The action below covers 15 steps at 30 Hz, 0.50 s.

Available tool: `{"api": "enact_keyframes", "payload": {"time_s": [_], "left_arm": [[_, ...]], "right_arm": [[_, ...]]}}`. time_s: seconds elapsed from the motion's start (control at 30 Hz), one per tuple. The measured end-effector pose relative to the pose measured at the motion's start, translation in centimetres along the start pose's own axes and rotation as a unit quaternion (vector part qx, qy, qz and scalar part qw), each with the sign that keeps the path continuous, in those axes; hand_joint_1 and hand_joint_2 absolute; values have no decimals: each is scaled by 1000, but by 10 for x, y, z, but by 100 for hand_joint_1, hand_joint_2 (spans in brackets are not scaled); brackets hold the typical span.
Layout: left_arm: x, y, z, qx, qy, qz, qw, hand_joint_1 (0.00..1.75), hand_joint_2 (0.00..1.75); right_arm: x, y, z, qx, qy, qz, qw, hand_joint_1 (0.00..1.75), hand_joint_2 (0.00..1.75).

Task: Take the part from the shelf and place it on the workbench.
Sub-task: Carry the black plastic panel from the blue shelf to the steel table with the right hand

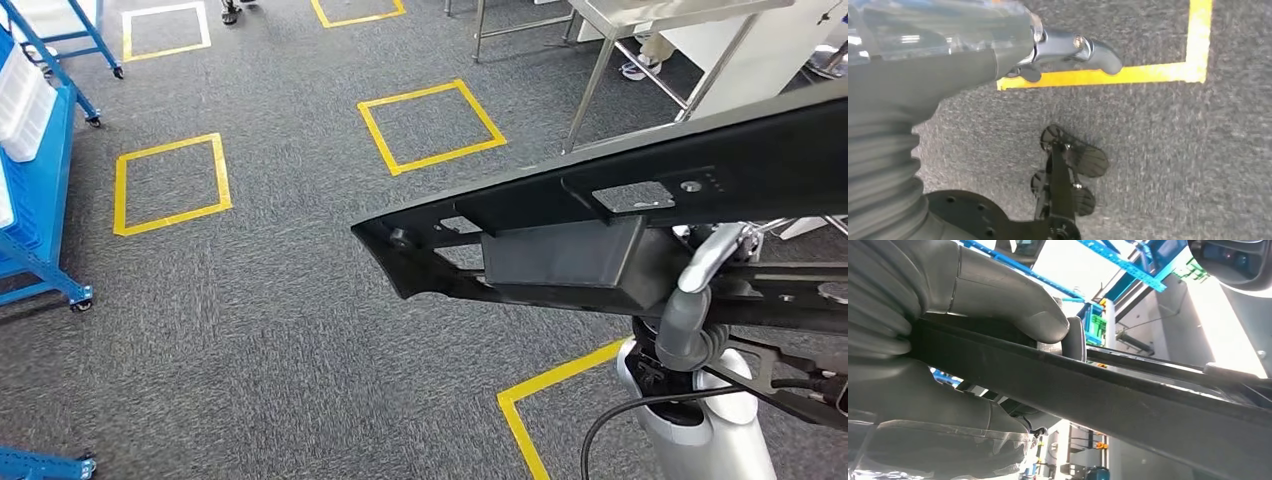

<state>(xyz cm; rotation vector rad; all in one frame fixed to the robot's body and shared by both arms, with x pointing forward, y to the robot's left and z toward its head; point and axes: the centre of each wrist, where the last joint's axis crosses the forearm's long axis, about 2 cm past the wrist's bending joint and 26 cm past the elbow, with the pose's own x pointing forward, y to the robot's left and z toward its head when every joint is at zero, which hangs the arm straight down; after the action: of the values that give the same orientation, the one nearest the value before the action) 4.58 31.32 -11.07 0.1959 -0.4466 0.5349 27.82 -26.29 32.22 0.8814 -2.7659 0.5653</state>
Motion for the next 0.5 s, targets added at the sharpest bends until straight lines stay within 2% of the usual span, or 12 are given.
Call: {"api": "enact_keyframes", "payload": {"time_s": [0.5], "left_arm": [[2,-4,0,-15,3,-2,1000,0,175]], "right_arm": [[4,-3,4,1,9,8,1000,175,175]]}}
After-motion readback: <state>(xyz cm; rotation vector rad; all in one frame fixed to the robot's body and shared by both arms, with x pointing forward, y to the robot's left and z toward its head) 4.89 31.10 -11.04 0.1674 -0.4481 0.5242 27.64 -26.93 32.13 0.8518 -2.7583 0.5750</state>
